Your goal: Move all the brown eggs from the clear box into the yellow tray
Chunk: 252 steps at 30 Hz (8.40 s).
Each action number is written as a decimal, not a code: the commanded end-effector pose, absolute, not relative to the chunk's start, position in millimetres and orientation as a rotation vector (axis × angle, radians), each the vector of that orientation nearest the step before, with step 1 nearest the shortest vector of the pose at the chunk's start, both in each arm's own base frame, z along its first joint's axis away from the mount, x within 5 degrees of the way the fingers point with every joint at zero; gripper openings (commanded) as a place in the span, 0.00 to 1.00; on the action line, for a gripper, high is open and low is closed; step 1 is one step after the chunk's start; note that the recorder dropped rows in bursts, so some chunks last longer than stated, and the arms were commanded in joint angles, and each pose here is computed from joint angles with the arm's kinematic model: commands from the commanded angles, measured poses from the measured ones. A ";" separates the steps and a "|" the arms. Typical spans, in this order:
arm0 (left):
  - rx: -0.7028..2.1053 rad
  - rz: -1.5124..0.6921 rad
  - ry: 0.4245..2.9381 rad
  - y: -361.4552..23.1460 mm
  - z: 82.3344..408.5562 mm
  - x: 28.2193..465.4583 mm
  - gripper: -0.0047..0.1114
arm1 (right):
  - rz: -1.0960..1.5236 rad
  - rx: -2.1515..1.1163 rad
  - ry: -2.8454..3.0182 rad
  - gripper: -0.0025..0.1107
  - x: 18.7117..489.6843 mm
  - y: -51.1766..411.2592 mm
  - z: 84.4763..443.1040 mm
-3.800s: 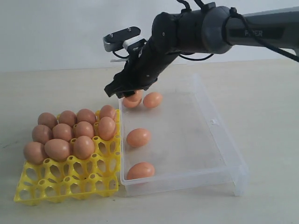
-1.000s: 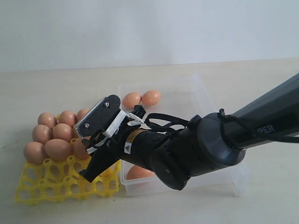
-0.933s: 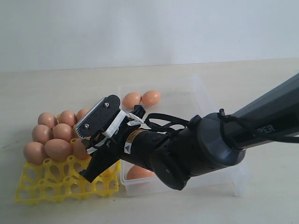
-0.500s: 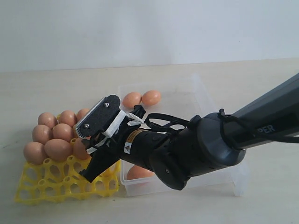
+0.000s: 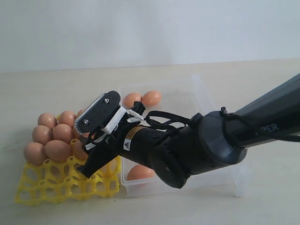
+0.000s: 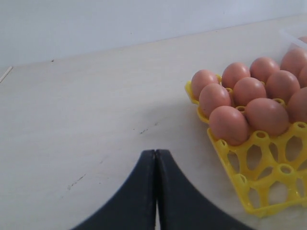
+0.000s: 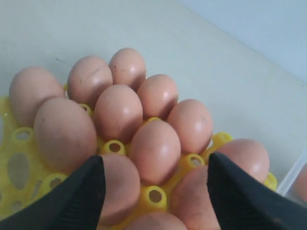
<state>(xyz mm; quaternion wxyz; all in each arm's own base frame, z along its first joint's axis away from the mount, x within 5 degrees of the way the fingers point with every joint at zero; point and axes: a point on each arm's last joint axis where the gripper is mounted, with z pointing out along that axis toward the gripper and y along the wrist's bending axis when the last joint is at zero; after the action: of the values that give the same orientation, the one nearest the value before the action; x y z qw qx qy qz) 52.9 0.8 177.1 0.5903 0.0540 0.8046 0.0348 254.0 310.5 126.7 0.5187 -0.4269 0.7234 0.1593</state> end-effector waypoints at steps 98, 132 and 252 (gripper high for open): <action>0.124 0.072 1.857 0.4 179.3 52.7 0.04 | 0.425 -0.180 2.561 0.57 444.6 225.2 130.3; 0.124 0.072 1.857 0.4 179.3 52.7 0.04 | 0.431 -0.143 2.487 0.45 453.8 227.1 109.9; 0.124 0.072 1.857 0.4 179.3 52.7 0.04 | 0.128 -0.858 2.490 0.54 399.6 255.5 134.8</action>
<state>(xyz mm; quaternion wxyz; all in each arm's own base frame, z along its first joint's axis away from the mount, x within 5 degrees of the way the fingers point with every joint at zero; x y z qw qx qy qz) 52.9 0.8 177.1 0.5903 0.0540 0.8046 0.0348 395.2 256.1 135.5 0.2691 -0.3179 0.9075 0.0536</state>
